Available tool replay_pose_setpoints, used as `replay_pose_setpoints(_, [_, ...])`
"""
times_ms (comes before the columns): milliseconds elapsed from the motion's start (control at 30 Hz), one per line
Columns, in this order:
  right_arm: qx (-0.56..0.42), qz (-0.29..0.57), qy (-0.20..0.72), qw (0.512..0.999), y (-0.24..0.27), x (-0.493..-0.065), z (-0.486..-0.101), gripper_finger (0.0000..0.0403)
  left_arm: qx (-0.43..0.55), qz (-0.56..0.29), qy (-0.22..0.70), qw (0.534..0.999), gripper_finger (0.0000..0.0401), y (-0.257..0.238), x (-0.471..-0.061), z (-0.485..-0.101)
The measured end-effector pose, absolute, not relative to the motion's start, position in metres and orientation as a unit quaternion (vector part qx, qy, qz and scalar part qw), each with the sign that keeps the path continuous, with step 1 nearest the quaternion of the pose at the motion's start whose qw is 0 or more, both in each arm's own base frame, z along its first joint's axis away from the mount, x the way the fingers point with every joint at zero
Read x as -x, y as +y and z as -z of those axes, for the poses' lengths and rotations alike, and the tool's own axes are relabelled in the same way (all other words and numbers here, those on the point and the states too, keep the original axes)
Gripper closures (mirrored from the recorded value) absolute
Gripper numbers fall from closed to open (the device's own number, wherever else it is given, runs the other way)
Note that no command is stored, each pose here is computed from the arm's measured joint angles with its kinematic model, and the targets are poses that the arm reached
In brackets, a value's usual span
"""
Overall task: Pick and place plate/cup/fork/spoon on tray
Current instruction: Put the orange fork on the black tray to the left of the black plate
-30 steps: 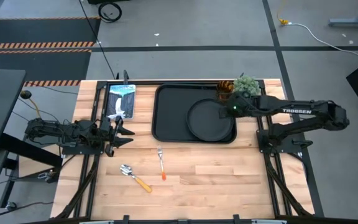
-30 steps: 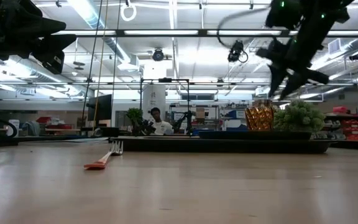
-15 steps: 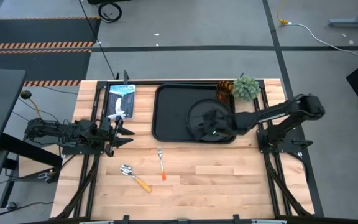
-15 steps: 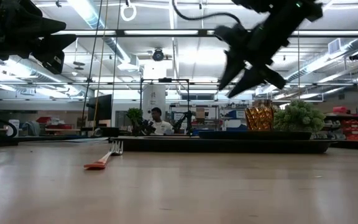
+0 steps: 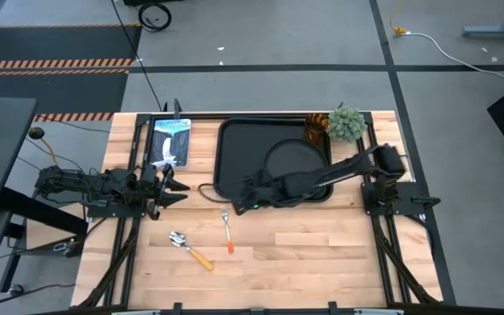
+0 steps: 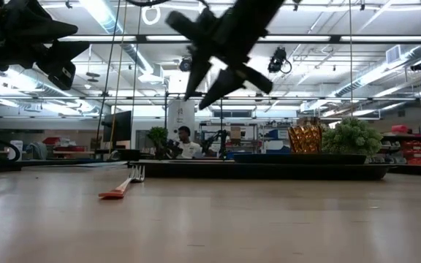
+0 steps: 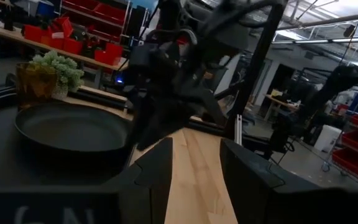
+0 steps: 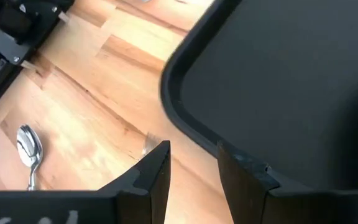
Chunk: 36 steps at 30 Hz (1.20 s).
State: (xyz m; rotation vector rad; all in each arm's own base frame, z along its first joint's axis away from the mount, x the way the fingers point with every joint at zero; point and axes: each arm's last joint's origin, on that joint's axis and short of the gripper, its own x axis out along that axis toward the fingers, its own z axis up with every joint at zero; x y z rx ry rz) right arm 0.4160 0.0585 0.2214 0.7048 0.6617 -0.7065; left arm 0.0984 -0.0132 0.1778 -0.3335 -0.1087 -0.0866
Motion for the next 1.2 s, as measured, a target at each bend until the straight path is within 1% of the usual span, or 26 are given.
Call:
replay_pose_setpoints(367, [-0.319, 0.341, 0.344, 0.815, 0.081, -0.473, -0.225, 0.0265, 0.167, 0.043, -0.054, 0.984, 0.0259, -0.013, -0.098, -0.178])
replay_pose_setpoints(533, [-0.326, 0.336, 0.36, 0.807, 0.092, -0.492, -0.217, 0.0268, 0.167, 0.043, -0.055, 0.983, 0.0259, -0.013, -0.098, -0.178])
replay_pose_setpoints(800, [-0.339, 0.349, 0.416, 0.769, 0.114, -0.503, -0.193, 0.027, 0.167, 0.043, -0.054, 0.984, 0.0259, -0.013, -0.098, -0.178])
replay_pose_setpoints(1067, [-0.317, 0.341, 0.437, 0.77, 0.138, -0.508, -0.157, 0.027, 0.166, 0.043, -0.054, 0.984, 0.0259, -0.013, -0.098, -0.178])
replay_pose_setpoints(1200, [-0.289, 0.347, 0.421, 0.786, 0.147, -0.507, -0.152, 0.027, 0.166, 0.043, -0.054, 0.984, 0.0259, -0.013, -0.098, -0.178])
